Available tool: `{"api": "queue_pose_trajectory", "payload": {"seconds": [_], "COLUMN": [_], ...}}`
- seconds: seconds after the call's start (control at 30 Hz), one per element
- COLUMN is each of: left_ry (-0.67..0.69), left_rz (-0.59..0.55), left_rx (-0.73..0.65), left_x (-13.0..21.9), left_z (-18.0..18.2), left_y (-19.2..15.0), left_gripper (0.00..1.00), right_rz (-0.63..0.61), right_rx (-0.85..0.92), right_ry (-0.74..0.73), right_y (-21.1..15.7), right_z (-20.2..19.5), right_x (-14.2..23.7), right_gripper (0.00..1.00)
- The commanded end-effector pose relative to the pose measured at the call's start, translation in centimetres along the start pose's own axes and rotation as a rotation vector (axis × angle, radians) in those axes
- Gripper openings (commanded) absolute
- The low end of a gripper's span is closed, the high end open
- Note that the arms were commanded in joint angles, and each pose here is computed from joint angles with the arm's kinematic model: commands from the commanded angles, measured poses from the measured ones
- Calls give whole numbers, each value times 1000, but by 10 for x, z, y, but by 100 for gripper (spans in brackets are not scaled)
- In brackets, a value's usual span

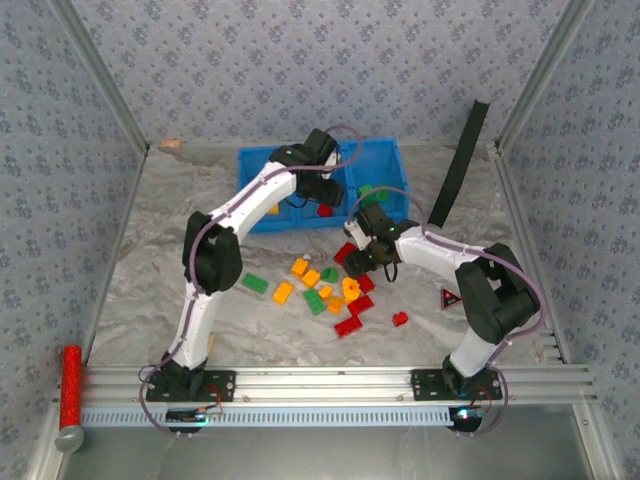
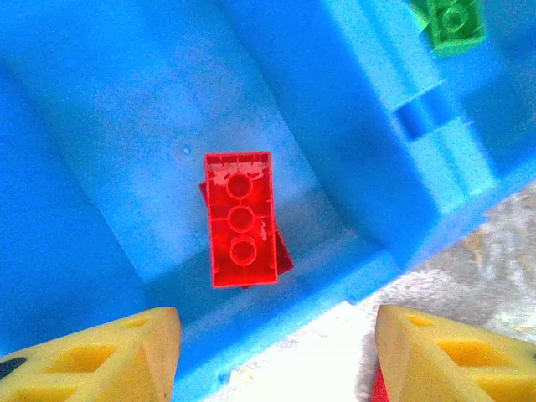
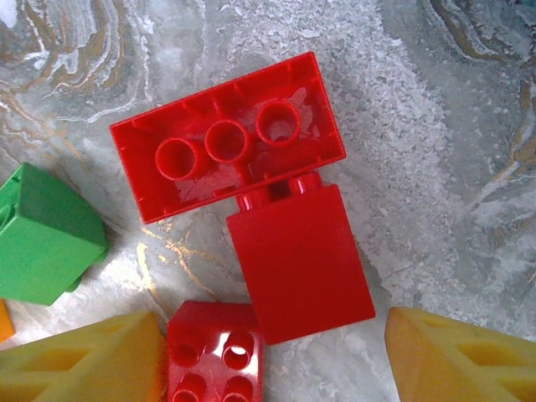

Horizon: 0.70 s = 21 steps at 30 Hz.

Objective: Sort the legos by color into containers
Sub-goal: Pick up the lego from the center of the table.

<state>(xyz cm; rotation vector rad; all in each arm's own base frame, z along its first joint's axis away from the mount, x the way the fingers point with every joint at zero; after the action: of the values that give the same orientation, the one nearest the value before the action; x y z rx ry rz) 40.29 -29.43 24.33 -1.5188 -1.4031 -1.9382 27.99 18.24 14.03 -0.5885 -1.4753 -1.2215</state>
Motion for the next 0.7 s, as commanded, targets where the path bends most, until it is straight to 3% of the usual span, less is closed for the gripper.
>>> {"api": "queue_pose_trajectory", "payload": {"seconds": [0.0,0.13,0.27,0.53,0.67], "left_ry": [-48,-59,-47,-14,-2], "left_rz": [-53,-63,-54,104,151], "left_rx": [-17,-23,-23,9,-20], "left_x": [40,62,84,100,96], "left_z": [-2,-3,-3,-3,-9], "left_y": [5,-2,-23,-112,-161], "left_gripper": [63,64,64,65,65], "right_rz": [-1,25,59,80,63], "right_rx": [32,36,37,6,-50], "right_ry": [-12,-21,-31,-52,-38], "right_y": [9,12,9,6,9], "right_z": [1,2,1,-1,-7], "right_x": [-4,-18,-27,-24,-10], "right_gripper": [73,69,59,37,31]}}
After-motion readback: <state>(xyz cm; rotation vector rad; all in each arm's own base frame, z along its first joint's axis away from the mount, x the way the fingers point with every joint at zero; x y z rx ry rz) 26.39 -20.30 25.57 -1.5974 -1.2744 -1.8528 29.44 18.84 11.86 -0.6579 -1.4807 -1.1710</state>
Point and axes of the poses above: each hand's point on the last joint's axis, 136 mm out from that joint toward the fingers, its own x axis back along the fingers, its own z axis along the line the jaws close on, y = z × x, the point moved 10 cm from there along x, back along the fingers, and after that the axes turned 10 degrees about -x, right-handed, at the moved point
